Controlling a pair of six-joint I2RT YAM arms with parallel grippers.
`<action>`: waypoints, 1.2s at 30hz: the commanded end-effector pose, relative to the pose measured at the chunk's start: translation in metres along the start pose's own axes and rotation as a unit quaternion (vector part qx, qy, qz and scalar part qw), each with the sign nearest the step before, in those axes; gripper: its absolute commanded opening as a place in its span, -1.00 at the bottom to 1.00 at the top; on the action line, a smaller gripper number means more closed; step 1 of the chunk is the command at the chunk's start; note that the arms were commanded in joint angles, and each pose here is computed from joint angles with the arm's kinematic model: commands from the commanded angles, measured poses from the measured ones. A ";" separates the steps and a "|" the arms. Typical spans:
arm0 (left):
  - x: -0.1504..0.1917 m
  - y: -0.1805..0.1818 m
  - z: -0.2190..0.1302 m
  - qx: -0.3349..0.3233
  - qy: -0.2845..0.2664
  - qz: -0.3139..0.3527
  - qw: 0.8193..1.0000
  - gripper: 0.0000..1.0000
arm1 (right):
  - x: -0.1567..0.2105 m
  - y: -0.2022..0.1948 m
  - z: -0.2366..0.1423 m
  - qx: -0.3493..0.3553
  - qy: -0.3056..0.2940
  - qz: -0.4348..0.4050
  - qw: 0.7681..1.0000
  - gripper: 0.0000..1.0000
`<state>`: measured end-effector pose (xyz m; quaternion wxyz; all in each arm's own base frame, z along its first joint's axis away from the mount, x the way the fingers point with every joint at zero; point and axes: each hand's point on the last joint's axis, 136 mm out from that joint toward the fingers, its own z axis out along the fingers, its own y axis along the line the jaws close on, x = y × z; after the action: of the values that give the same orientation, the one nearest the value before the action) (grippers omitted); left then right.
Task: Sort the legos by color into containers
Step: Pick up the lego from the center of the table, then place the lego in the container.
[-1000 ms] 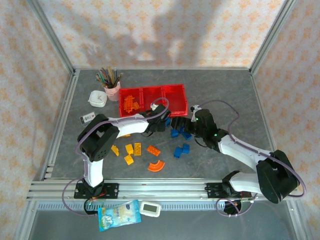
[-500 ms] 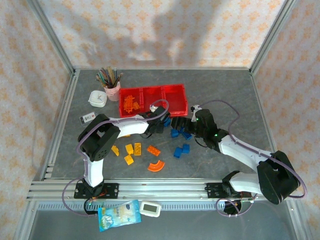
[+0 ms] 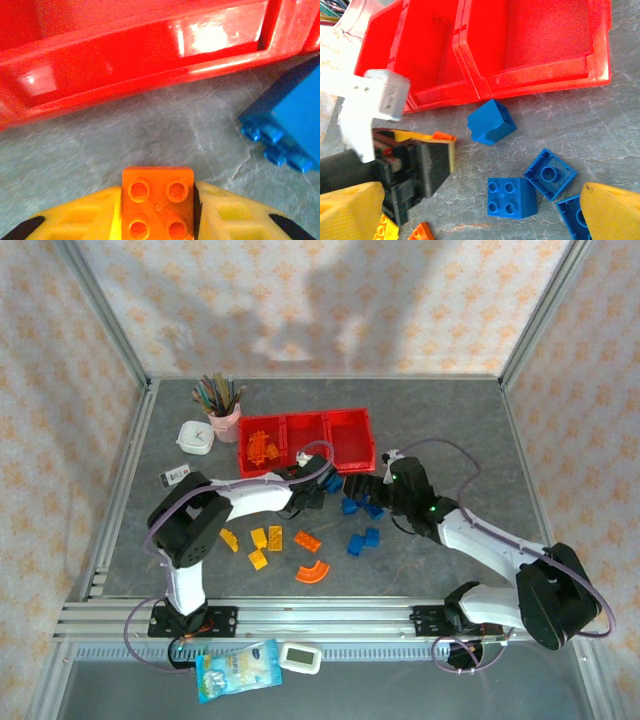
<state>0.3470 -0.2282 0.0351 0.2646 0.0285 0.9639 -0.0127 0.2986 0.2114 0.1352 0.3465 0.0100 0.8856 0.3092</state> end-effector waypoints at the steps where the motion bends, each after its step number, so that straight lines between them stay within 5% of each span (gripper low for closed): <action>1: -0.006 0.008 -0.029 0.009 -0.019 -0.014 1.000 -0.24 | -0.024 0.009 -0.011 0.007 -0.026 -0.023 0.999 0.99; 14: -0.071 0.089 -0.086 -0.049 -0.110 -0.108 0.987 -0.28 | -0.033 0.060 0.003 -0.061 -0.006 -0.035 0.998 0.99; 29: -0.148 0.147 -0.031 -0.091 -0.116 -0.168 0.975 -0.27 | -0.044 0.069 0.013 -0.062 -0.016 -0.038 0.997 0.99; 36: -0.160 0.149 -0.020 -0.104 -0.107 -0.152 0.977 0.05 | -0.046 0.069 0.009 -0.058 -0.019 -0.046 0.997 0.99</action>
<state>0.4779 -0.0875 0.1277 0.3651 -0.1593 0.9166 0.0351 0.3198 0.2594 0.1729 0.3499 -0.0395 0.8722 0.3394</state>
